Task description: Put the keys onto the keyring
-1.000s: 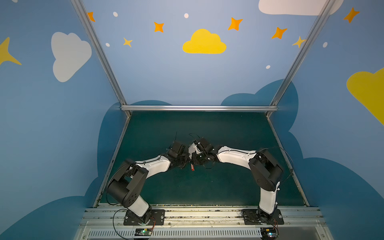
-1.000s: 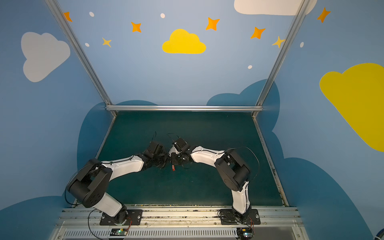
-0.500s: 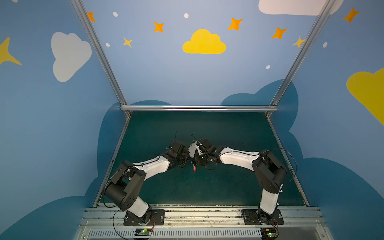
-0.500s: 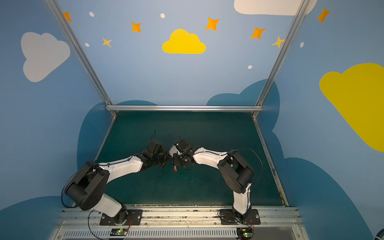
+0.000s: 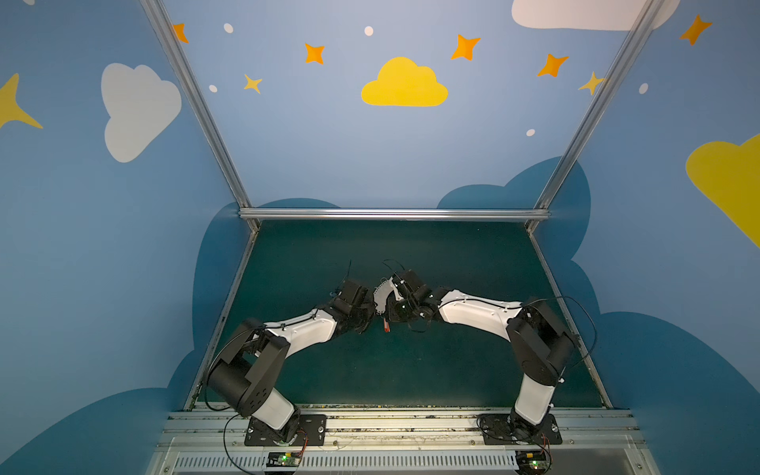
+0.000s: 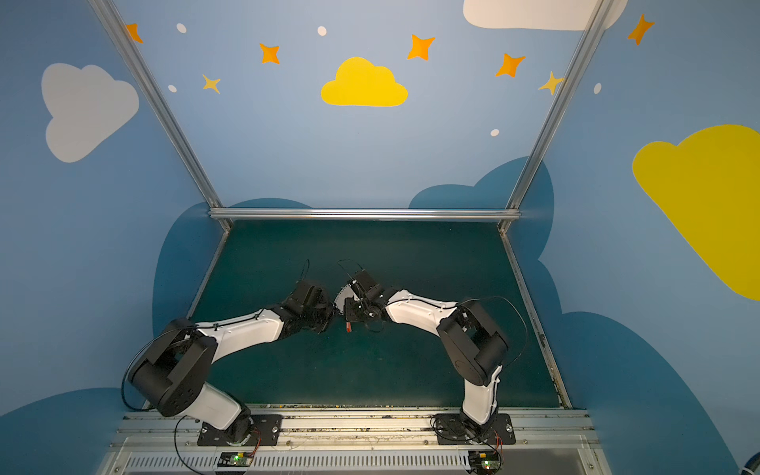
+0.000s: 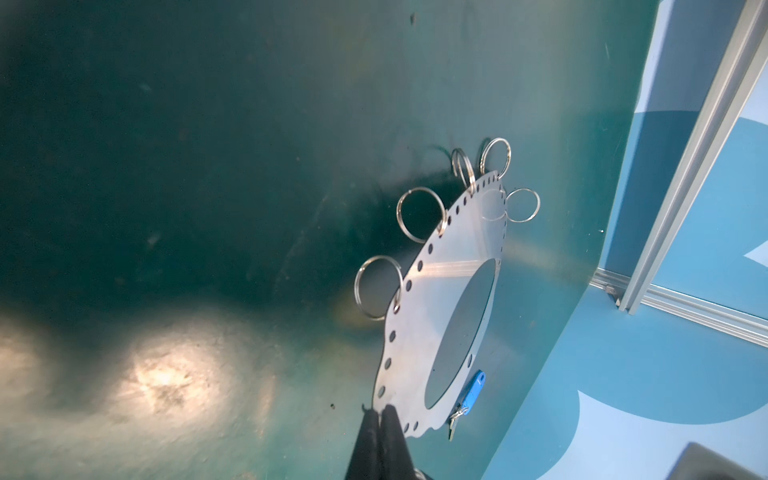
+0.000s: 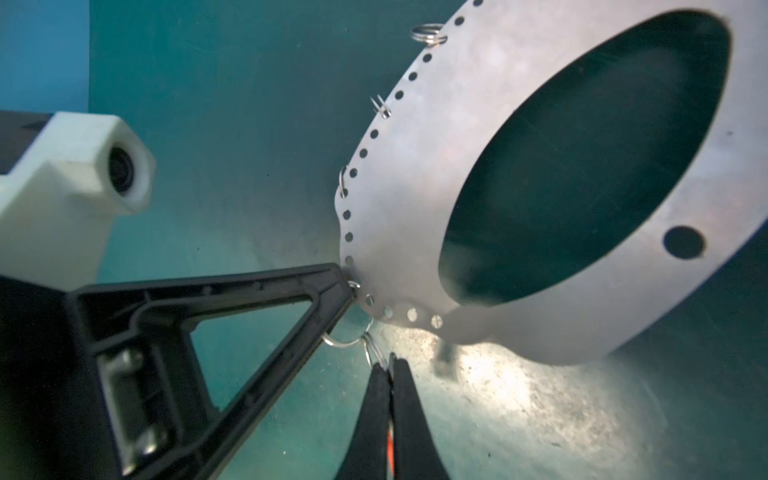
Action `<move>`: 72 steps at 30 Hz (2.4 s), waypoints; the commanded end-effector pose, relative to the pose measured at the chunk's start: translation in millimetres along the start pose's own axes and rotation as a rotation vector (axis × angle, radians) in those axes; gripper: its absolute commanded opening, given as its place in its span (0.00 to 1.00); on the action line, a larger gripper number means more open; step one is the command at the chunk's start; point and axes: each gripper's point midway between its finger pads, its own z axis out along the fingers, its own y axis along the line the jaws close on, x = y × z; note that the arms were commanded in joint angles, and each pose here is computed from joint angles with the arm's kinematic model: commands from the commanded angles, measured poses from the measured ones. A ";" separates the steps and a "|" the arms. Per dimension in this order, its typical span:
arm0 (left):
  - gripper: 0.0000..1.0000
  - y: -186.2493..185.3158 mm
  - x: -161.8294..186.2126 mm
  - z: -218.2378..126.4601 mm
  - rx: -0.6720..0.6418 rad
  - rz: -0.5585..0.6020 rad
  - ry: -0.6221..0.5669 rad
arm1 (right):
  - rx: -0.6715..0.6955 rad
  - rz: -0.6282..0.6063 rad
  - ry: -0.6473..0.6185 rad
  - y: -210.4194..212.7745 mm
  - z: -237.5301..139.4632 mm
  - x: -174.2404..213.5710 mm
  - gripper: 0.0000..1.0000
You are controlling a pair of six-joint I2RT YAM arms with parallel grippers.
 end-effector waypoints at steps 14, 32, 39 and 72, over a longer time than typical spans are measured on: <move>0.04 -3.0 6.8 4.6 0.000 0.027 0.011 | -0.009 -0.002 0.040 6.7 9.0 1.7 0.00; 0.04 -6.4 3.3 -3.2 -0.005 0.051 -0.023 | 0.033 -0.061 0.097 1.1 10.0 19.2 0.00; 0.04 -11.2 4.5 -2.5 0.009 0.051 -0.017 | 0.026 -0.062 0.098 3.5 11.7 21.0 0.00; 0.04 -13.6 5.8 -3.2 -0.018 0.094 -0.034 | 0.095 -0.082 0.116 -0.4 8.0 9.9 0.00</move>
